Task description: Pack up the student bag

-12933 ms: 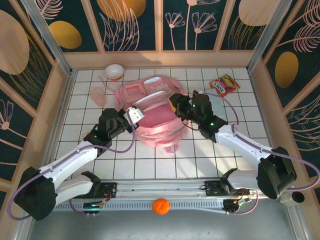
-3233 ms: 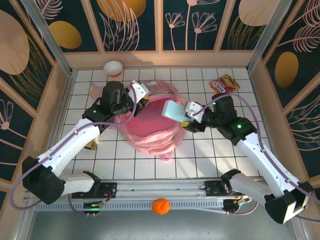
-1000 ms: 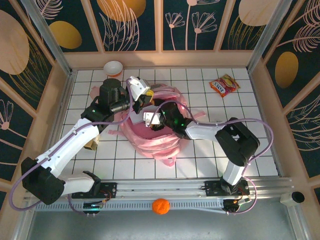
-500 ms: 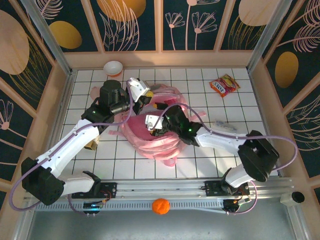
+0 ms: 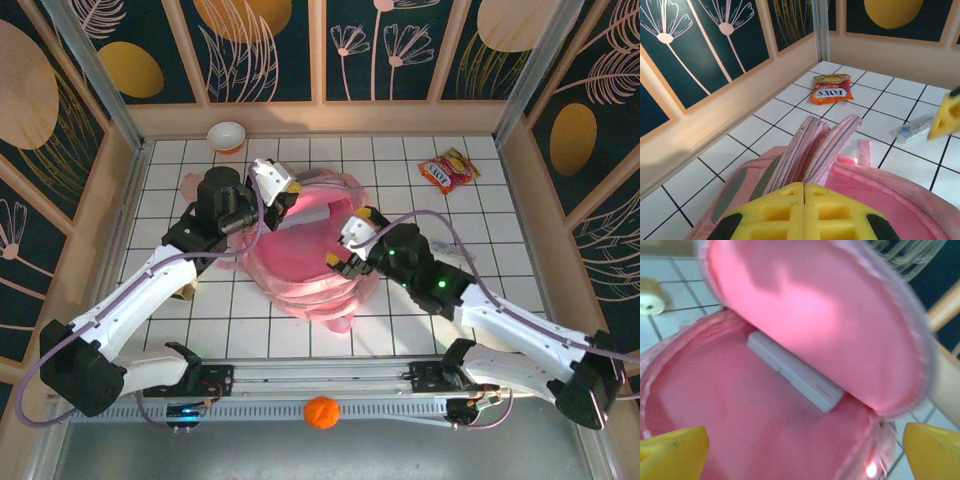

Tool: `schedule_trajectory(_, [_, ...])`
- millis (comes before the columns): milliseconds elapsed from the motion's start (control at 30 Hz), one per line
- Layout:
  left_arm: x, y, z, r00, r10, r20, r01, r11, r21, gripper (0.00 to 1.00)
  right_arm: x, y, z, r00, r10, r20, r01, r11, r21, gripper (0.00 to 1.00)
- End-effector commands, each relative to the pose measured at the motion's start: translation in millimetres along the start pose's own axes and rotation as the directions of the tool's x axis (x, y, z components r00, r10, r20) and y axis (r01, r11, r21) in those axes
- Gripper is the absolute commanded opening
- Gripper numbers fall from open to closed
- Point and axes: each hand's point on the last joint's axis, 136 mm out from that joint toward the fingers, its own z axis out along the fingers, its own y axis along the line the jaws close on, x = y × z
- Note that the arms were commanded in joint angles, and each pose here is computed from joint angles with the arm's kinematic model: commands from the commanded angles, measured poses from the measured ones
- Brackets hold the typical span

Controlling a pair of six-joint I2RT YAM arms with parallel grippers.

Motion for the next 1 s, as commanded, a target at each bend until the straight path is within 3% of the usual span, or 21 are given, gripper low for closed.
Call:
schedule_trajectory(0, [-39, 6, -13, 0.990, 0.027, 0.135, -0.022, 0.999, -0.038, 0.00, 7, -45, -17, 0.950, 0.309, -0.042, -0.295, 0.935, 0.198, 0.99])
schedule_trajectory(133, [-38, 4, -12, 0.990, 0.020, 0.136, -0.016, 0.999, -0.031, 0.00, 16, -99, -42, 0.830, 0.558, -0.016, -0.502, 0.759, 0.414, 0.99])
schedule_trajectory(233, [-38, 3, -12, 0.990, 0.014, 0.141, -0.011, 1.000, -0.025, 0.00, 31, -126, -59, 0.722, 0.692, 0.013, -0.603, 0.619, 0.503, 0.99])
schedule_trajectory(300, [-37, 3, -11, 0.990, 0.015, 0.141, -0.013, 1.000, -0.020, 0.00, 42, -134, -66, 0.674, 0.739, -0.006, -0.634, 0.583, 0.508, 0.99])
schedule_trajectory(400, [-38, 1, -10, 0.991, 0.022, 0.132, -0.021, 1.000, -0.009, 0.00, 50, -129, -67, 0.699, 0.704, -0.123, -0.604, 0.674, 0.425, 0.99])
schedule_trajectory(500, [-37, 1, -9, 0.993, 0.033, 0.117, -0.033, 0.999, -0.007, 0.00, 65, -137, -76, 0.731, 0.638, -0.240, -0.494, 0.739, 0.459, 0.99])
schedule_trajectory(600, [-33, 0, -9, 0.994, 0.027, 0.102, -0.027, 1.000, 0.001, 0.00, 91, -144, -85, 0.718, 0.583, -0.381, -0.394, 0.791, 0.469, 0.99])
schedule_trajectory(800, [-26, -5, -8, 0.997, 0.007, 0.076, -0.009, 0.999, 0.032, 0.00, 158, -141, -95, 0.532, 0.509, -0.677, -0.325, 0.861, 0.392, 0.99])
schedule_trajectory(967, [-26, -7, -7, 0.997, -0.003, 0.076, 0.000, 0.999, 0.042, 0.00, 213, -151, -105, 0.414, 0.462, -0.785, -0.266, 0.886, 0.381, 0.90])
